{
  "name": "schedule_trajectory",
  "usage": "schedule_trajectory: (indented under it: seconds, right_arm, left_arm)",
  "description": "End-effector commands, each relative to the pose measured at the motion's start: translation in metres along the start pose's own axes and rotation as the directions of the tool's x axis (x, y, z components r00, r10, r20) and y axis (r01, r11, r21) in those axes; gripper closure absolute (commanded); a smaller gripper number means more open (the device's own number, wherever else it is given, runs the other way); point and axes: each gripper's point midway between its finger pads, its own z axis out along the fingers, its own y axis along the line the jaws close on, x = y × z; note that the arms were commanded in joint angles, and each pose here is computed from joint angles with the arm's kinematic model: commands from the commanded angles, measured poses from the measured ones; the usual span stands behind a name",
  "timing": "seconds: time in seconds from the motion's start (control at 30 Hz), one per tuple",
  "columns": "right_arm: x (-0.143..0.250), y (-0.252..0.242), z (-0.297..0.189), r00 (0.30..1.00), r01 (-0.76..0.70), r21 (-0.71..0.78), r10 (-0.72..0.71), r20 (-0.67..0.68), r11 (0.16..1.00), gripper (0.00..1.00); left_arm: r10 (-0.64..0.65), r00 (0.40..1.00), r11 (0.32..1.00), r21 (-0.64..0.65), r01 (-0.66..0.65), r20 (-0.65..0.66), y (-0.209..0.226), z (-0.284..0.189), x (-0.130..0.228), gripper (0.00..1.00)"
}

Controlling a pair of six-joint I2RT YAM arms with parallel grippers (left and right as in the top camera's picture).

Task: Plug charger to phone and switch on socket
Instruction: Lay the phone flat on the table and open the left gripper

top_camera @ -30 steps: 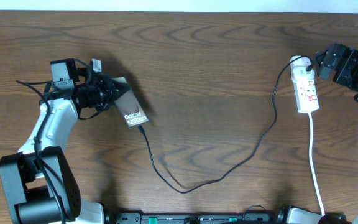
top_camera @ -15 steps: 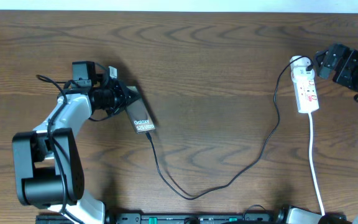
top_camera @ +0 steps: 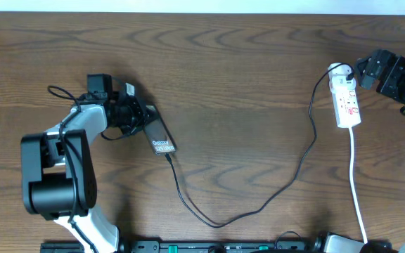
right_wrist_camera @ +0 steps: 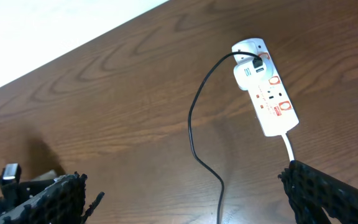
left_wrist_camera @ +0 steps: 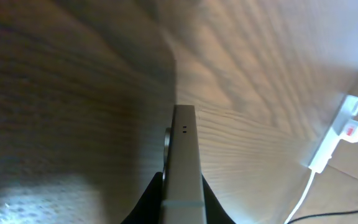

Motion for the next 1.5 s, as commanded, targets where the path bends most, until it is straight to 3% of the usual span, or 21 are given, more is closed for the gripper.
schedule_trajectory:
  seconds: [0.0,0.47,0.73,0.83,1.07,1.2,1.47]
  right_arm:
    - [0.002,0.002,0.007,1.0,-0.014,-0.011,0.014,-0.021,1.0,0.01]
    - [0.002,0.002,0.007,1.0,-0.014,-0.01,0.014,-0.022,1.0,0.01]
    - [0.003,0.002,0.007,1.0,-0.014,-0.01,0.014,-0.023,1.0,0.01]
    - [0.002,0.002,0.007,1.0,-0.014,-0.01,0.014,-0.022,1.0,0.01]
    - [0.002,0.001,0.007,1.0,-0.015,-0.01,0.014,-0.022,1.0,0.01]
    - [0.002,0.001,0.007,1.0,-0.015,-0.01,0.014,-0.022,1.0,0.01]
    - [0.002,0.001,0.007,1.0,-0.015,-0.01,0.014,-0.022,1.0,0.01]
  left_arm:
    - [0.013,1.0,1.0,0.002,-0.013,-0.012,0.003,0.005,-0.002,0.93]
    - [0.012,0.999,0.992,-0.124,-0.007,0.044,0.028,0.009,-0.012,0.93]
    - [0.014,0.999,0.991,-0.13,-0.008,0.05,0.029,0.008,-0.014,0.92]
    - [0.014,0.999,0.992,-0.13,-0.007,0.05,0.029,0.008,-0.014,0.86]
    - [0.01,0.999,0.991,-0.132,-0.004,0.045,0.03,0.008,-0.012,0.83]
    - [0.006,0.999,0.991,-0.135,-0.001,0.041,0.03,0.008,-0.011,0.71]
    - [-0.009,1.0,0.989,-0.145,0.013,0.025,0.033,0.008,-0.006,0.7]
